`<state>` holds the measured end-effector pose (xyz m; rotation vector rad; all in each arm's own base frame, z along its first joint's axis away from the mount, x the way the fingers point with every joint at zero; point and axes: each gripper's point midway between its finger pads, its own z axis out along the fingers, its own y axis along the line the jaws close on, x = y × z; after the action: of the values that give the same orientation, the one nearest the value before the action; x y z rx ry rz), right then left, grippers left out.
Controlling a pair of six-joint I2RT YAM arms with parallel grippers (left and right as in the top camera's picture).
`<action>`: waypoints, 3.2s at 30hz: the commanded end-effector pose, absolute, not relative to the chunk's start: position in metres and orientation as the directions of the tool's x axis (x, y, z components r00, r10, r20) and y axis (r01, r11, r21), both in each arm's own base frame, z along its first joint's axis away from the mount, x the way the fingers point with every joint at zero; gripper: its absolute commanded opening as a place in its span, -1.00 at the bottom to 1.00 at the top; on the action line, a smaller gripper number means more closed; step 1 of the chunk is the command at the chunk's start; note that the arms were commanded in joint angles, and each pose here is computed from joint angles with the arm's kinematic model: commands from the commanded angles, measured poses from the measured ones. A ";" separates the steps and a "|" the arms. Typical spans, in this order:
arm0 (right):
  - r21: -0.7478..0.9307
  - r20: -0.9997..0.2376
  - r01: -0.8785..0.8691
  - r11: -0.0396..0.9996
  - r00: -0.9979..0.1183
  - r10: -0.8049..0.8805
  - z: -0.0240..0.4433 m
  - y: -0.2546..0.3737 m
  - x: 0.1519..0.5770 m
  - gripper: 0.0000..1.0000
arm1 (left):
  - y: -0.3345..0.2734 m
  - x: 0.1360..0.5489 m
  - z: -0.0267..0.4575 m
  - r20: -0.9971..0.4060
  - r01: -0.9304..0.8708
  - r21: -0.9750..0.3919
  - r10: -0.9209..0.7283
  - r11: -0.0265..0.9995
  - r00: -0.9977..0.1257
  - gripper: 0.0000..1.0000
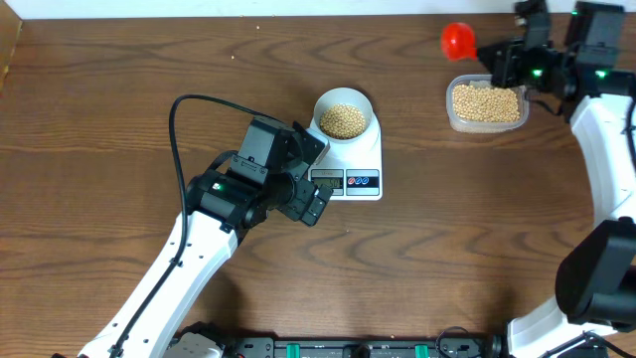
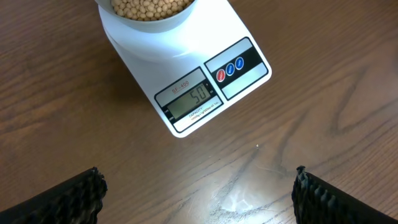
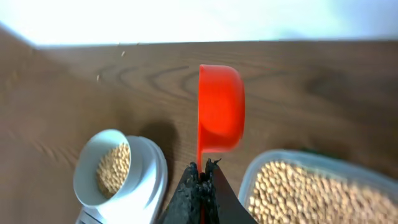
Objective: Scoop item into bowl and weigh 50g on scale
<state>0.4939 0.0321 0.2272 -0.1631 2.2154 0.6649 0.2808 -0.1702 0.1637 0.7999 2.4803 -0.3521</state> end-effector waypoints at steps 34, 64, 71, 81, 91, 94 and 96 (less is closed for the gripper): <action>0.565 -0.212 0.457 0.687 -0.724 0.656 0.128 -0.046 0.470 -0.66 | -0.170 0.282 0.164 -0.539 0.612 -0.082 0.482 0.786 -0.691 0.96; 0.310 -0.228 0.407 0.859 -0.845 0.483 0.158 -0.084 0.377 0.99 | -0.170 0.282 0.164 -0.539 0.612 -0.082 0.482 0.786 -0.691 0.96; 0.255 -0.539 0.023 0.967 -0.826 0.162 0.253 -0.028 0.365 0.98 | -0.170 0.282 0.164 -0.539 0.612 -0.082 0.482 0.786 -0.691 0.96; 0.177 -0.730 -0.212 0.961 -0.683 -0.017 0.338 0.037 0.299 0.99 | -0.170 0.282 0.164 -0.539 0.612 -0.082 0.482 0.786 -0.691 0.96; 0.014 -0.783 -0.247 0.969 -0.605 -0.143 0.361 0.029 0.233 0.99 | -0.170 0.282 0.164 -0.539 0.612 -0.083 0.481 0.786 -0.691 0.96; -0.016 -0.777 -0.210 0.977 -0.612 -0.145 0.358 0.021 0.218 0.99 | -0.170 0.282 0.164 -0.539 0.612 -0.083 0.481 0.786 -0.691 0.96; -0.044 -0.787 -0.183 0.982 -0.599 -0.147 0.354 0.016 0.213 0.98 | -0.170 0.282 0.164 -0.539 0.612 -0.082 0.482 0.786 -0.691 0.95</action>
<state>0.2210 0.0275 0.3600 -0.2403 2.2320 0.1528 0.2810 -0.1703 0.1638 0.7997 2.4792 -0.3522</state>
